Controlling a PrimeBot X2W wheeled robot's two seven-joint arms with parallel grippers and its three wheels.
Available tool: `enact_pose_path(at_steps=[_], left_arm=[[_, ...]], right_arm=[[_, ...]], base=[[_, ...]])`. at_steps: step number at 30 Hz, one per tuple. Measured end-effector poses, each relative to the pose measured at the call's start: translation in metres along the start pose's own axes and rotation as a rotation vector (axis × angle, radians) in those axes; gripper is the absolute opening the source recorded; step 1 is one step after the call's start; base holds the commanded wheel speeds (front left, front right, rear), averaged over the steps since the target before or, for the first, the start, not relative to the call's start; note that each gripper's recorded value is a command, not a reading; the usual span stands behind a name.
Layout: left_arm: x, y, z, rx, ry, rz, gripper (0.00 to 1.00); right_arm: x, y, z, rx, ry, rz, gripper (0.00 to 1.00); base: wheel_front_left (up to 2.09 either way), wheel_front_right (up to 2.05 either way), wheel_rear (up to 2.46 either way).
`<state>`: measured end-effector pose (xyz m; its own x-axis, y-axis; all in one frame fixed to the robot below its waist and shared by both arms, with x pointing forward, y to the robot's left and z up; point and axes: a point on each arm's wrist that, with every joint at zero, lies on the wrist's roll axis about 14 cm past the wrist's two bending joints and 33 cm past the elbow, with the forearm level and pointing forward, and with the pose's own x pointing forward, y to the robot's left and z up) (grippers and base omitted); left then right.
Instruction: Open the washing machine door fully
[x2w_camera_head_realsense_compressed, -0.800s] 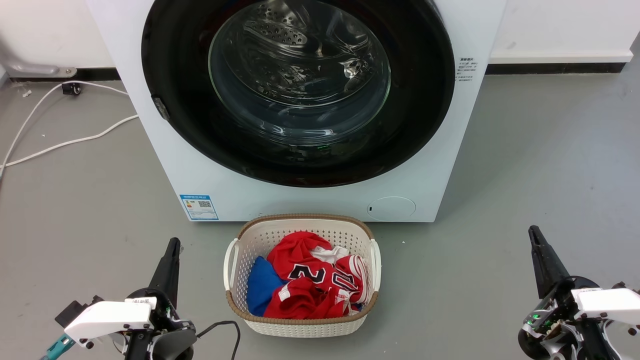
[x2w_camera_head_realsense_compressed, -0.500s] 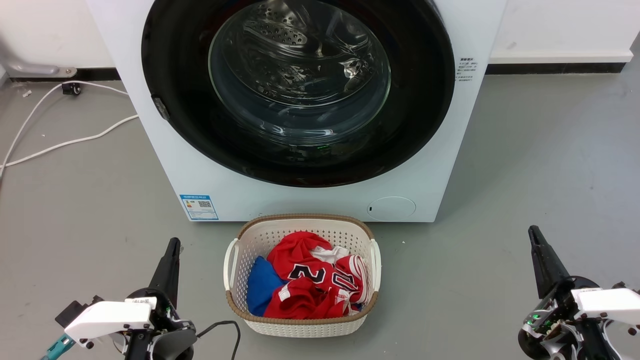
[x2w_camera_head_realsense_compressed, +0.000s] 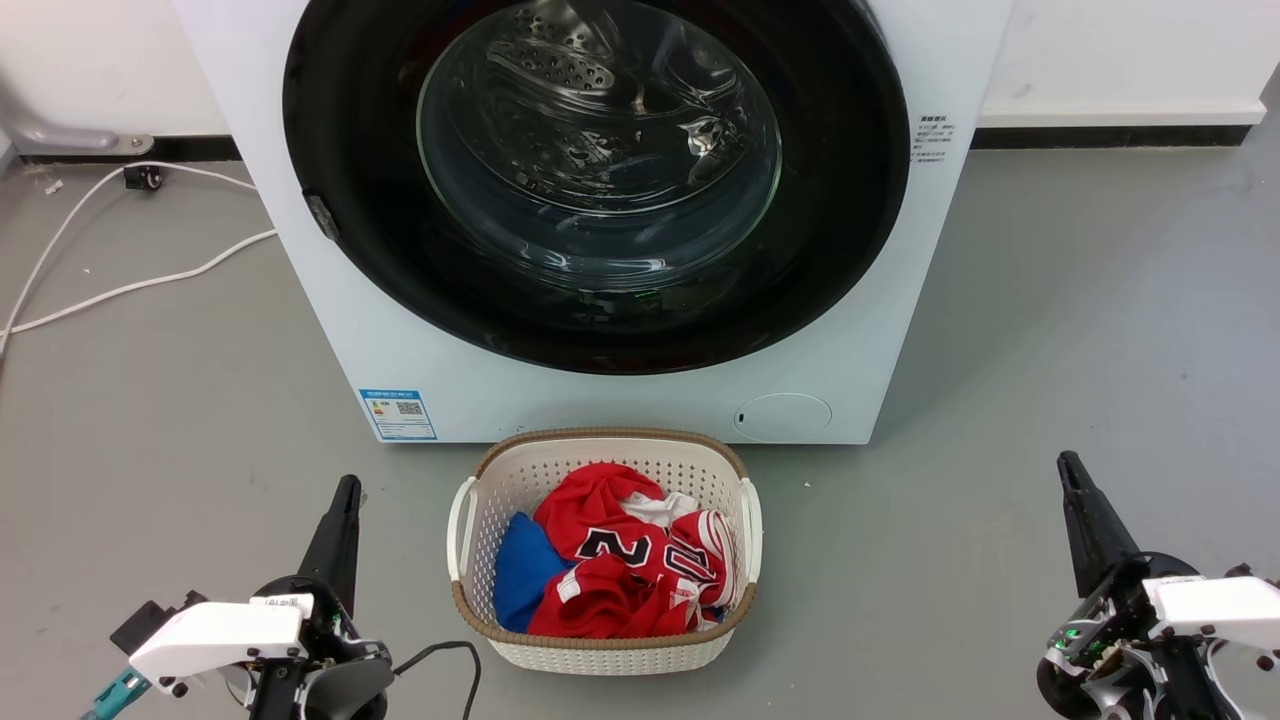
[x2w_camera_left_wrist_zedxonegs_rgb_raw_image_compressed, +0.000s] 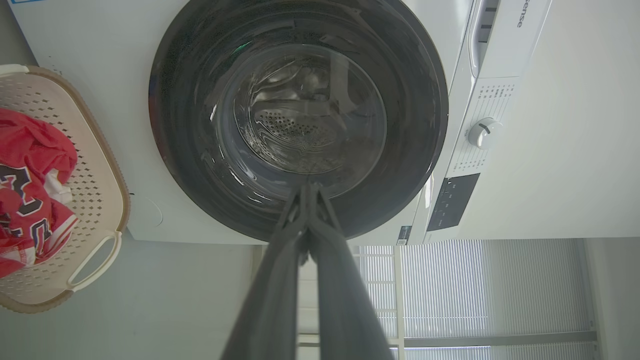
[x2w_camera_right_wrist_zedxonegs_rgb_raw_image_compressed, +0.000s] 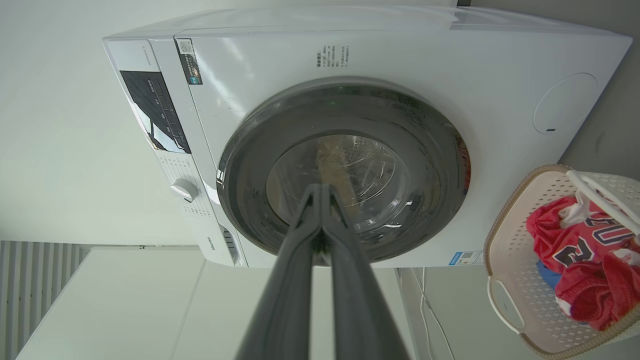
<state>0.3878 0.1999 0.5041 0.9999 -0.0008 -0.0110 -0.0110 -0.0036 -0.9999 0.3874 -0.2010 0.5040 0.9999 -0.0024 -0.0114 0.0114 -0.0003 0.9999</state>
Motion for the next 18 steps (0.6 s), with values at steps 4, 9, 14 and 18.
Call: enact_pose_path(at_steps=[4, 9, 14, 18], left_arm=[[0.0000, 0.0000, 0.0000, 0.002, 0.000, 0.000, 0.00], [0.0000, 0.0000, 0.0002, 0.002, -0.001, 0.000, 0.00], [0.0000, 0.0000, 0.0002, 0.002, -0.001, 0.000, 0.00], [0.0000, 0.0000, 0.0002, 0.004, -0.001, 0.000, 0.00]], right_arm=[[0.0000, 0.0000, -0.0002, 0.000, 0.001, 0.000, 0.00], [0.0000, -0.0001, -0.0002, 0.000, 0.001, 0.000, 0.00], [0.0000, 0.0000, -0.0001, 0.000, 0.001, 0.000, 0.00], [0.0000, 0.0000, -0.0001, 0.000, 0.001, 0.000, 0.00]], base=[[0.00, 0.00, 0.00], [0.00, 0.00, 0.00], [0.00, 0.00, 0.00], [0.00, 0.00, 0.00]])
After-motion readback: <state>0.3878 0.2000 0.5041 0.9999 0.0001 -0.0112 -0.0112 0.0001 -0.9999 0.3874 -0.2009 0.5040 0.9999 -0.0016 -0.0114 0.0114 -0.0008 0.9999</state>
